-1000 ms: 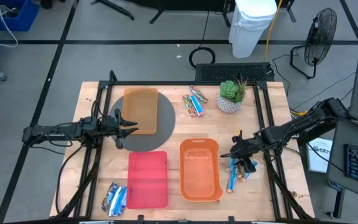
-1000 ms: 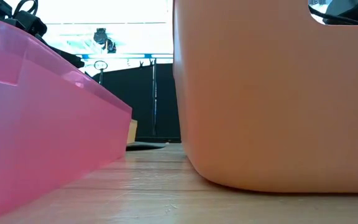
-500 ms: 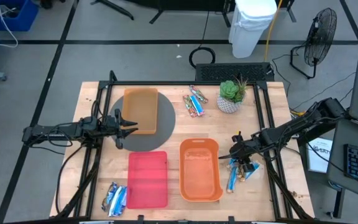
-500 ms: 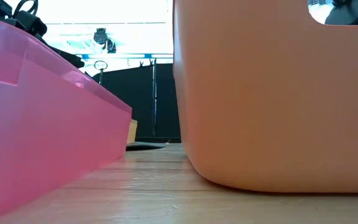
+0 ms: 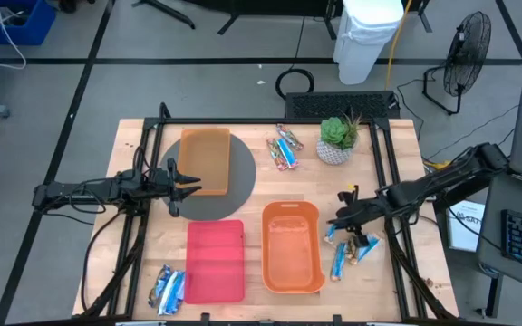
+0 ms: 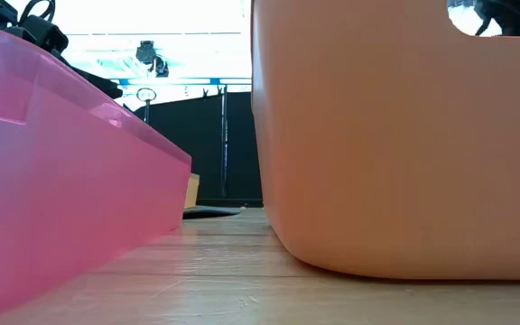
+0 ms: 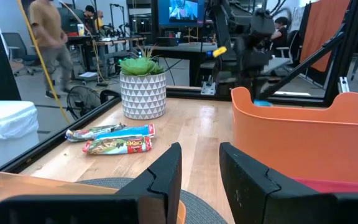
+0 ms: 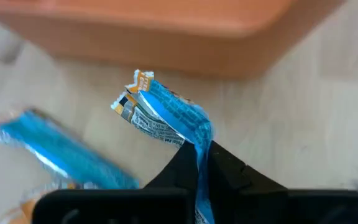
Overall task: Pick and place Granola Bars by type
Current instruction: Put the yellow granola bar into the orange bin
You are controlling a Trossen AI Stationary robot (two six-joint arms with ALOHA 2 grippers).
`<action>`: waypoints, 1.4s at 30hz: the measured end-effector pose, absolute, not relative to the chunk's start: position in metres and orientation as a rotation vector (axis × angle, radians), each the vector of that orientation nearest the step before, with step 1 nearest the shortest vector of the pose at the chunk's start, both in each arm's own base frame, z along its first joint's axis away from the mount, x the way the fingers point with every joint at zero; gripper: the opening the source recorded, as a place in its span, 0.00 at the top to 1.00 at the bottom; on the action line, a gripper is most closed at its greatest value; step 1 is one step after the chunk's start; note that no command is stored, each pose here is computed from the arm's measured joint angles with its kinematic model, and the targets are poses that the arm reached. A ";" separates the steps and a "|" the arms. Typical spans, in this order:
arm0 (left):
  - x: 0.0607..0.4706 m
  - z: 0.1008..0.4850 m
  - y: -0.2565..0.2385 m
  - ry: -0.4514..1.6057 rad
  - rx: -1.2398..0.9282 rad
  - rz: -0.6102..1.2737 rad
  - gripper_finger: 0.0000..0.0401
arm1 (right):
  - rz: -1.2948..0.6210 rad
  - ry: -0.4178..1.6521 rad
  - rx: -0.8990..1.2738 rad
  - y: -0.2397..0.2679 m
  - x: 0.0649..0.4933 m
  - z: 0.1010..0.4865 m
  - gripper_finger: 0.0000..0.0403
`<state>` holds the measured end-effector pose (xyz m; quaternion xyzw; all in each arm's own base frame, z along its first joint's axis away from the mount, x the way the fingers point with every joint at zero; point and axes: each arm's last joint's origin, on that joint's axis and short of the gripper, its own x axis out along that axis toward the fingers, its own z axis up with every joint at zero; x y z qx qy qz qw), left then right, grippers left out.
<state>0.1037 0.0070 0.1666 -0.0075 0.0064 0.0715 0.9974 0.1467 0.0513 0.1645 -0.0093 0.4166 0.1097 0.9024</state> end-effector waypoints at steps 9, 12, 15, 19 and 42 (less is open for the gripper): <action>0.104 0.167 0.007 0.013 -0.015 0.143 0.72 | 0.177 0.625 -0.002 0.049 0.148 0.215 0.99; 0.104 0.167 0.007 0.013 -0.015 0.143 0.72 | 0.207 0.466 0.011 0.052 0.155 0.229 0.99; 0.104 0.167 0.007 0.013 -0.015 0.143 0.72 | 0.264 0.327 0.024 0.057 0.165 0.241 0.99; 0.104 0.167 0.007 0.014 -0.015 0.143 0.72 | 0.304 0.196 0.049 0.061 0.183 0.247 0.99; 0.104 0.167 0.007 0.013 -0.015 0.143 0.72 | 0.224 0.656 -0.022 0.056 0.291 0.205 0.99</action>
